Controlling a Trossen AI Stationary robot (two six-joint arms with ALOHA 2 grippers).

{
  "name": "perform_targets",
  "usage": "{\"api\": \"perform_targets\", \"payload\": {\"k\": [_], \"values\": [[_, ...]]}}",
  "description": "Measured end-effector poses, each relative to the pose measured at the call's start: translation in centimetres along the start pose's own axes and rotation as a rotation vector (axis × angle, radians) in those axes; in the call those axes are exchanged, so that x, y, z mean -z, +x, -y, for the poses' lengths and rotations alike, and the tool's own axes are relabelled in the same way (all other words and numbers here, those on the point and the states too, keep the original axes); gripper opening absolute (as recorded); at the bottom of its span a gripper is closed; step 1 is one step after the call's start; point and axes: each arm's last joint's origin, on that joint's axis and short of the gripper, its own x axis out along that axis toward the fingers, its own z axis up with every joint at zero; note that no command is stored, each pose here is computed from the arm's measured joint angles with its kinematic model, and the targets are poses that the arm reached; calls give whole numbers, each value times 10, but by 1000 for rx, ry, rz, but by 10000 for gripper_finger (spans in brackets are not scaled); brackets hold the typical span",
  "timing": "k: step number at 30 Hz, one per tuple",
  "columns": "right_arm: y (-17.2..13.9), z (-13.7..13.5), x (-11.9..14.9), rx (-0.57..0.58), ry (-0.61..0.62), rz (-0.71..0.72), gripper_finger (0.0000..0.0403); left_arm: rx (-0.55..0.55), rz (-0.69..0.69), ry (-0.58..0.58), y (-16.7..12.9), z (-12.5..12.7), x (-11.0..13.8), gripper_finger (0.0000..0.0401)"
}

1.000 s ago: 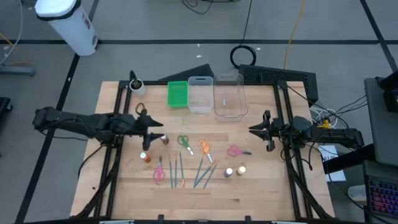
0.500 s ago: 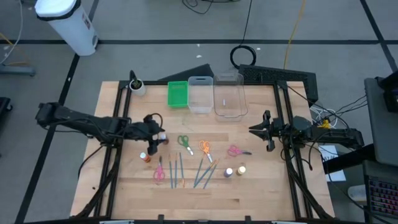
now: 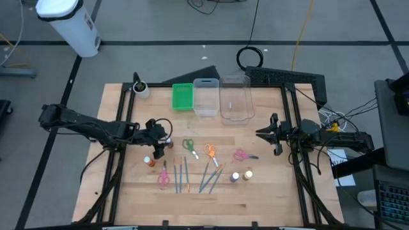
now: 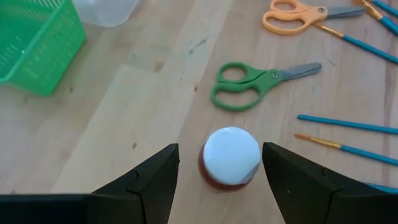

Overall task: Pick & Place Paint Supplies
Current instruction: Put the brown paint bottle into the green bin

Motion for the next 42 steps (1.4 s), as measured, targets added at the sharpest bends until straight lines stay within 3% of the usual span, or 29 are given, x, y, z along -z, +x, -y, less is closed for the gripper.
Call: {"api": "perform_targets", "payload": {"k": [7, 15, 22, 27, 32, 37, 40, 42], "values": [[0, 0, 0, 0, 0, 0, 55, -8, -19, -32, 5, 1, 1, 227], [0, 0, 0, 0, 0, 0, 55, -38, 7, -58, 6, 1, -1, 120], [0, 0, 0, 0, 0, 0, 55, -64, 160, -174, 5, 3, -14, 119], [0, 0, 0, 1, 0, 0, 55, -155, 322, -199, -2, -4, -34, 130], [0, 0, 0, 0, 0, 0, 55, -254, 388, -216, -15, -22, -71, 123], [0, 0, 0, 0, 0, 0, 55, -414, 492, -310, -31, -55, -109, 121], [0, 0, 0, 0, 0, 0, 55, -476, 457, -311, -26, -79, -119, 123], [0, 0, 0, 0, 0, 0, 55, -457, 439, -317, -18, -95, -123, 126]]}}
